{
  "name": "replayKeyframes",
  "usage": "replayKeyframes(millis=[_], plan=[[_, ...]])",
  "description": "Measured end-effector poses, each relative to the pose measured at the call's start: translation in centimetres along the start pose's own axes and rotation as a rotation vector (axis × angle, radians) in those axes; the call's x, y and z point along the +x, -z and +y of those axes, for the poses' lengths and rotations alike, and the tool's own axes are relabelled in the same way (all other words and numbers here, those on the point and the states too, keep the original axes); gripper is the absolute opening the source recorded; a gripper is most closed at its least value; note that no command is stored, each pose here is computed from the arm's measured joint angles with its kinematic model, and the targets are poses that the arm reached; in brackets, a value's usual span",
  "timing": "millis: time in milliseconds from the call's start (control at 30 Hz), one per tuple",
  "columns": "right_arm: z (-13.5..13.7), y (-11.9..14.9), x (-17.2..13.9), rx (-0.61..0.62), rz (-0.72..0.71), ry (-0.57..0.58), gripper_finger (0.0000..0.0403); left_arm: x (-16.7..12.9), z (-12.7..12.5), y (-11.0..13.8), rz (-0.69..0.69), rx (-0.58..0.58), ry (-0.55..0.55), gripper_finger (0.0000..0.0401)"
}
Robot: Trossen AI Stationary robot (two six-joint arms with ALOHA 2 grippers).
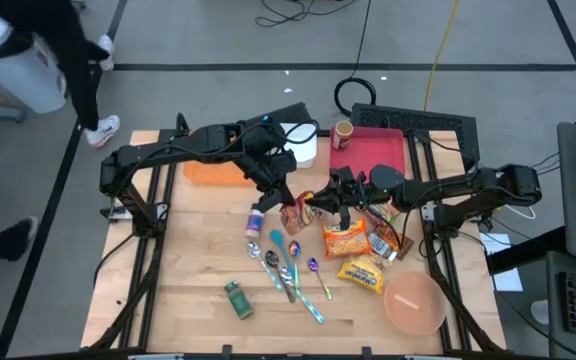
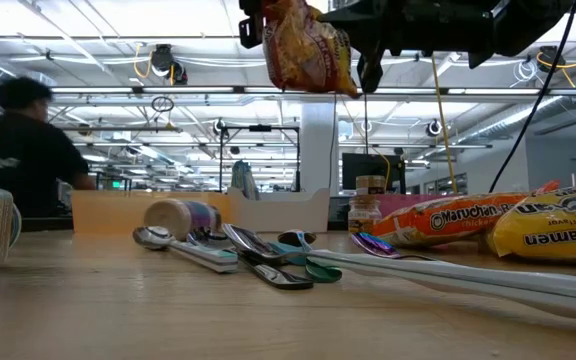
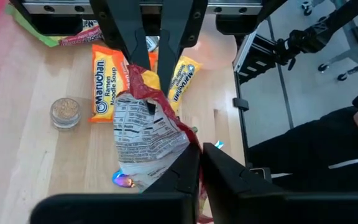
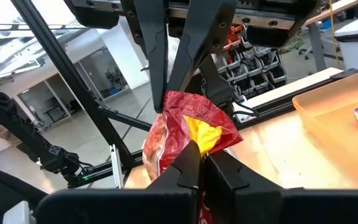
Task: Pick & Place Food Item
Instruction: Put the red noodle pack into the white bin
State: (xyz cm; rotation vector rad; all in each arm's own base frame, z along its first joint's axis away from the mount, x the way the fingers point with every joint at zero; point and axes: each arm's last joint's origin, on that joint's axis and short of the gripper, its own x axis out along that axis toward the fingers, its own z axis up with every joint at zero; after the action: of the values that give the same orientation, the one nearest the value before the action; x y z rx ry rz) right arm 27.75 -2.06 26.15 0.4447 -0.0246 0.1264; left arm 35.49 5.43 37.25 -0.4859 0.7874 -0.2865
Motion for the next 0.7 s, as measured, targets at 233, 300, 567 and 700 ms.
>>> replayKeyframes(millis=[233, 300, 567, 700], plan=[[0.0, 0.1, 0.0, 0.003, 0.005, 0.004, 0.0001, -0.4, 0.7, -0.2, -0.022, -0.040, -0.063, 0.0072], [-0.1, 0.1, 0.0, 0.005, 0.014, 0.006, 0.0001, -0.6, 1.0, -0.2, -0.027, -0.064, -0.067, 0.0093], [-0.1, 0.4, 0.0, 0.016, 0.052, -0.009, 0.0000, -1.4, 2.0, -0.9, -0.088, -0.095, -0.055, 0.0172], [-0.2, 0.5, 0.0, 0.019, 0.064, -0.004, 0.0000, -1.6, 2.0, -1.8, -0.165, -0.109, -0.039, 0.0190]])
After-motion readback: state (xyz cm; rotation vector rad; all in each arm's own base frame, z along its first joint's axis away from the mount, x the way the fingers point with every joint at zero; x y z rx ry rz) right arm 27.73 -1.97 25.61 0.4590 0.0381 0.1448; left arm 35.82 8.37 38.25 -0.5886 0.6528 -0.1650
